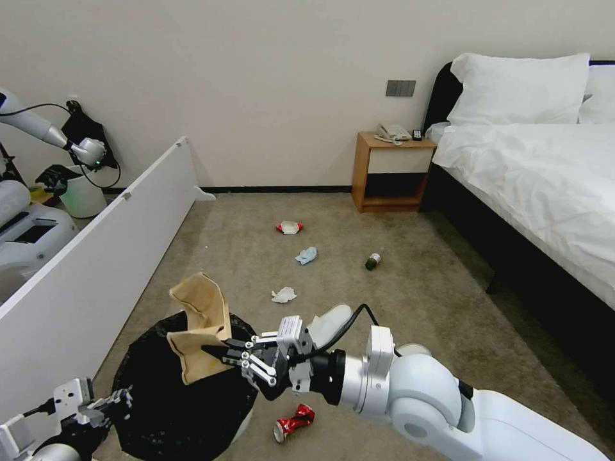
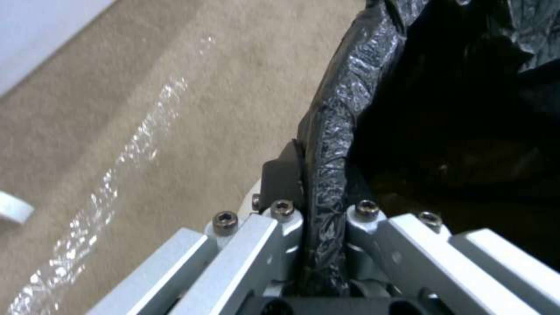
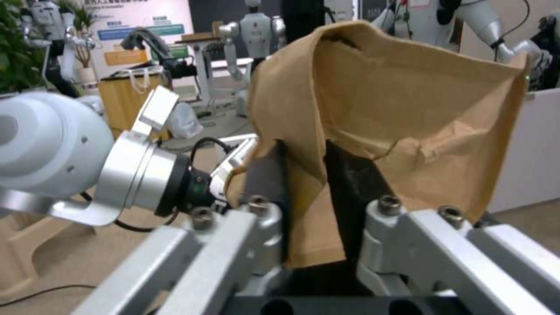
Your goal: Pick up the trash bin, then pick up the garbage from the floor and place it into the trash bin.
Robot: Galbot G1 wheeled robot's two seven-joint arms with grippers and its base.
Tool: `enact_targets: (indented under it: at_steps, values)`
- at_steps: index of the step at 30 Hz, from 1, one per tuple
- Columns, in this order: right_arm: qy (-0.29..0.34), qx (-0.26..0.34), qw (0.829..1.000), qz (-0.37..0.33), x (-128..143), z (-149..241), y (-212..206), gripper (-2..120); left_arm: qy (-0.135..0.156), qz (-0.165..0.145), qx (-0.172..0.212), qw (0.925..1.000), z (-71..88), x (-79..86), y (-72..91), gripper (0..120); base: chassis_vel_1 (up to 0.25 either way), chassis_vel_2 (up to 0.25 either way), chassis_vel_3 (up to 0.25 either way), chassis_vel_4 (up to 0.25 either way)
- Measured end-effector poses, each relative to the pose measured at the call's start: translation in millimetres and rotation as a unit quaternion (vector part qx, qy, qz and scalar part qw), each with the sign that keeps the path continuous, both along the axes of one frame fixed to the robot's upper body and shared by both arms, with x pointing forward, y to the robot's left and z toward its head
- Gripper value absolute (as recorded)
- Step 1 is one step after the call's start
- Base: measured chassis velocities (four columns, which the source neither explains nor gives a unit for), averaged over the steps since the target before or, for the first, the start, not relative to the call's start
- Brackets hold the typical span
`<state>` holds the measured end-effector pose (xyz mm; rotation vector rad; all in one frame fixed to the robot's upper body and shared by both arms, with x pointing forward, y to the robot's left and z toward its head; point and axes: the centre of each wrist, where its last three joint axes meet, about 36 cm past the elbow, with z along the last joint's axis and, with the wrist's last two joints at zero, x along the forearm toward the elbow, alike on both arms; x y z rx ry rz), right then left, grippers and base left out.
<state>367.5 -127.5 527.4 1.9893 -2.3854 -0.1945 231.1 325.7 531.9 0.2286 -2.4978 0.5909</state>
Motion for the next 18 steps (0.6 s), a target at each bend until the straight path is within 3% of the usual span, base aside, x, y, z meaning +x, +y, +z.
enact_targets:
  at_steps: [18]
  values:
    - [0.003,-0.010,1.000,-0.001,-3.9,-5.6,-1.4,84,0.011,-0.006,-0.015,0.9998,4.4,-2.4,-4.6,2,0.000,0.000,0.000,0.000]
